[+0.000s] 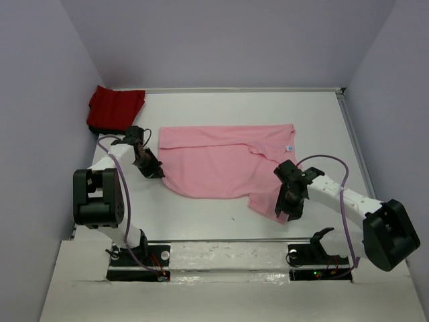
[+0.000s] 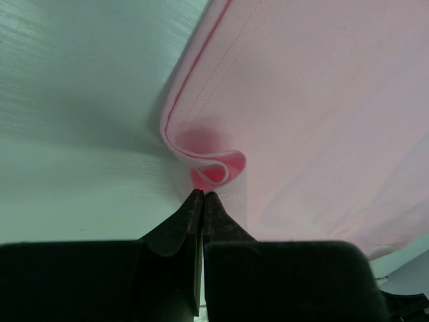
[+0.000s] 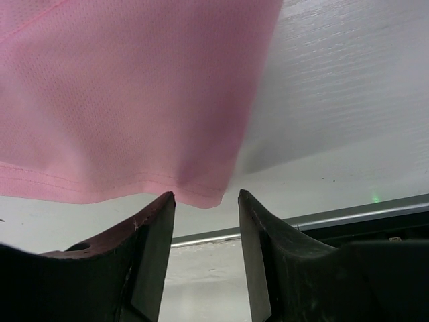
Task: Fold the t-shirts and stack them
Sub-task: Grap the side of the flattened tshirt closest away from the robot with both arms
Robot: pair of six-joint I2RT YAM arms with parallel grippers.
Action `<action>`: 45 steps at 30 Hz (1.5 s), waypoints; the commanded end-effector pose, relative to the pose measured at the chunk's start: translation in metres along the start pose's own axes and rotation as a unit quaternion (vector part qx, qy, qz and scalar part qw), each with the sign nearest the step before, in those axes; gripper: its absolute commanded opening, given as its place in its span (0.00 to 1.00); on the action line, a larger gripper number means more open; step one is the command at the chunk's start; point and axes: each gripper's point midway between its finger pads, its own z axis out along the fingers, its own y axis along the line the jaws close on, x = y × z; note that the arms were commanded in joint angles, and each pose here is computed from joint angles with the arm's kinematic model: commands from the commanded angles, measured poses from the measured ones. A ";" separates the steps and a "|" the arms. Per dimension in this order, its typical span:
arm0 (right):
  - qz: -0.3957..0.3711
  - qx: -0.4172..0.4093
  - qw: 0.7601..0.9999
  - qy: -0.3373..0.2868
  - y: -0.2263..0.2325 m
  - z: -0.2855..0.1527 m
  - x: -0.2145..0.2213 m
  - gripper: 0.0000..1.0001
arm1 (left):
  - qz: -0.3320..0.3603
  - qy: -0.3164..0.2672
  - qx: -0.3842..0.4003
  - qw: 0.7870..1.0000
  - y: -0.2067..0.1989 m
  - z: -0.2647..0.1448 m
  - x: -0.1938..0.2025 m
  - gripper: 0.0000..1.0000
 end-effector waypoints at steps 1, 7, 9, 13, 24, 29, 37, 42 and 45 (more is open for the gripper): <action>0.005 -0.002 1.000 -0.002 0.003 0.004 0.001 0.47 | 0.011 -0.001 0.002 1.000 -0.004 -0.005 -0.003 0.11; 0.002 -0.001 1.000 0.001 0.003 0.005 0.005 0.48 | 0.013 -0.001 0.000 1.000 -0.004 -0.004 -0.004 0.11; 0.005 -0.002 1.000 0.002 0.003 0.006 0.006 0.48 | 0.015 -0.001 0.000 1.000 -0.005 -0.004 -0.004 0.11; 0.006 -0.003 1.000 0.002 0.004 0.006 0.008 0.48 | 0.014 0.000 -0.001 1.000 -0.005 -0.005 -0.006 0.11; 0.002 0.006 1.000 0.007 0.003 0.008 0.010 0.34 | 0.016 0.000 -0.001 1.000 -0.007 -0.005 -0.008 0.11; 0.003 0.008 1.000 0.007 0.003 0.009 0.010 0.34 | 0.018 0.001 -0.003 1.000 -0.006 -0.004 -0.009 0.11; 0.004 0.010 1.000 0.006 0.002 0.012 0.009 0.26 | 0.019 -0.001 -0.004 1.000 -0.006 -0.006 -0.009 0.11; 0.004 0.017 1.000 0.007 0.002 0.013 0.010 0.15 | 0.022 -0.001 -0.002 1.000 -0.008 -0.009 -0.010 0.11; 0.003 0.020 1.000 0.011 0.001 0.015 0.011 0.00 | 0.021 -0.001 -0.001 1.000 -0.009 -0.010 -0.010 0.11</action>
